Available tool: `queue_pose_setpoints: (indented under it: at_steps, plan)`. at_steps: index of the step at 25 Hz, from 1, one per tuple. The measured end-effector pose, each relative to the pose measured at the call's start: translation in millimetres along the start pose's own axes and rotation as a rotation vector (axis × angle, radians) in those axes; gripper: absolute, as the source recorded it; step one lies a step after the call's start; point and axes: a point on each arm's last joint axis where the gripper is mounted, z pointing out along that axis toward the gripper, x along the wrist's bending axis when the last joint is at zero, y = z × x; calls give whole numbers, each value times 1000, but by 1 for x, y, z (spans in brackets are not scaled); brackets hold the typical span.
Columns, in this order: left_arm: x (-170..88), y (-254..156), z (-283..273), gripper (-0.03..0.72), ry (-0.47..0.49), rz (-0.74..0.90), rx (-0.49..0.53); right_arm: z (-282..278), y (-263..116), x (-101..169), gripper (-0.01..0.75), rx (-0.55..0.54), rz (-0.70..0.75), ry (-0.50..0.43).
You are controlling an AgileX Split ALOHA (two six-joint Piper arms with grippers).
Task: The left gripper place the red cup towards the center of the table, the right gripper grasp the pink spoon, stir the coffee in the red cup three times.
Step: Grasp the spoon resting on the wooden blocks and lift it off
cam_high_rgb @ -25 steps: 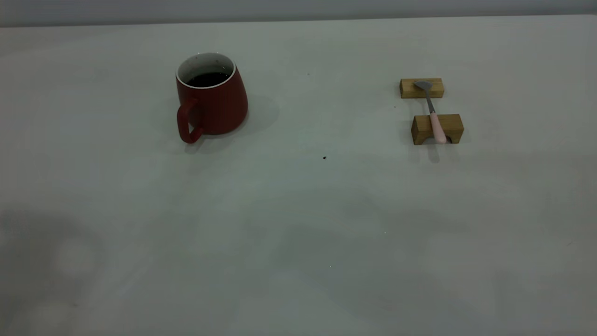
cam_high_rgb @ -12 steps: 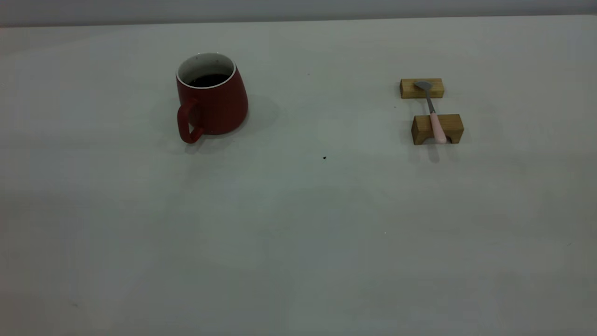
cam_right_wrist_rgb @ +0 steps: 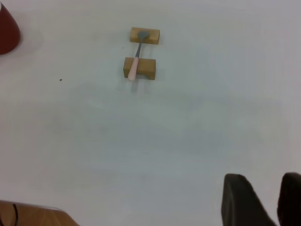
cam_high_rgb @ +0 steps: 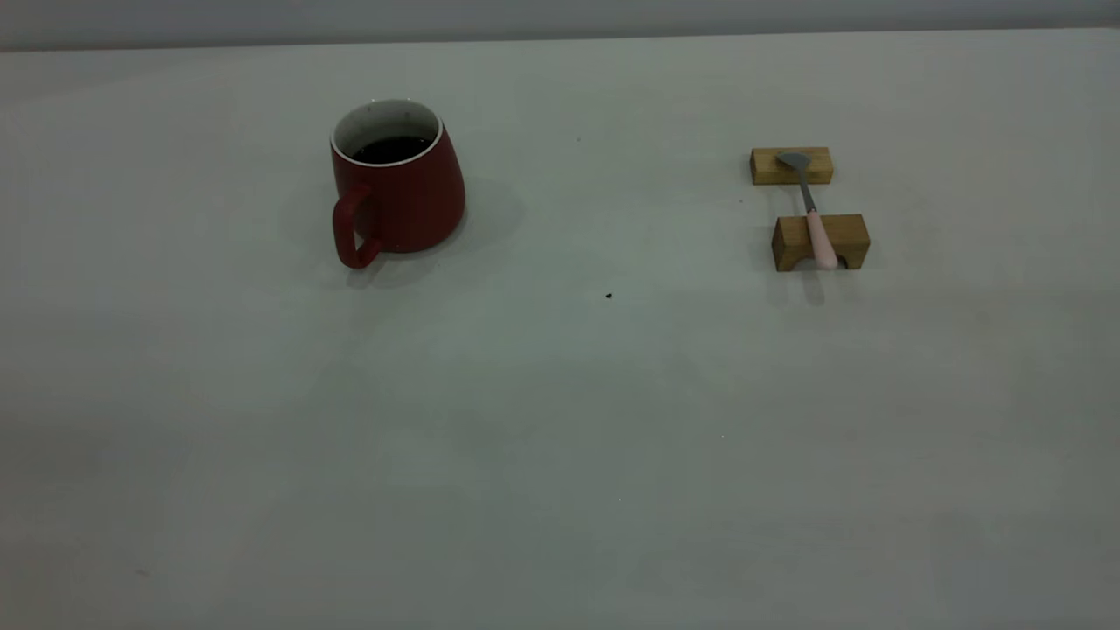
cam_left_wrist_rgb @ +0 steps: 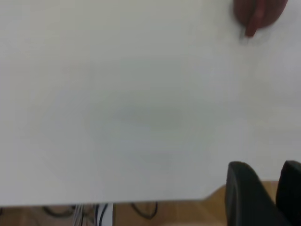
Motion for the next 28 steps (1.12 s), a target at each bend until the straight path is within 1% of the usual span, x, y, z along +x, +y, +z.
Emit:
queue_pose_setpoints:
  at_steps: [3, 18, 22, 24, 26, 28]
  plan:
    - [0, -3, -3, 235, 1, 0, -31, 0, 0, 0, 237, 0, 0, 0]
    - [0, -3, -3, 235, -2, 0, -33, 0, 0, 0, 237, 0, 3, 1]
    - [0, -3, -3, 235, -2, 0, -33, 3, 5, -1, 246, 14, 73, -4]
    - [0, -3, -3, 235, -2, 0, -33, 11, 16, -3, 279, 60, 112, -7]
    - [0, -3, -3, 235, -2, 0, -33, 24, 32, -5, 339, 98, 130, -13]
    - [0, -3, -3, 235, -2, 0, -33, 48, 51, -9, 432, 157, 137, -14]
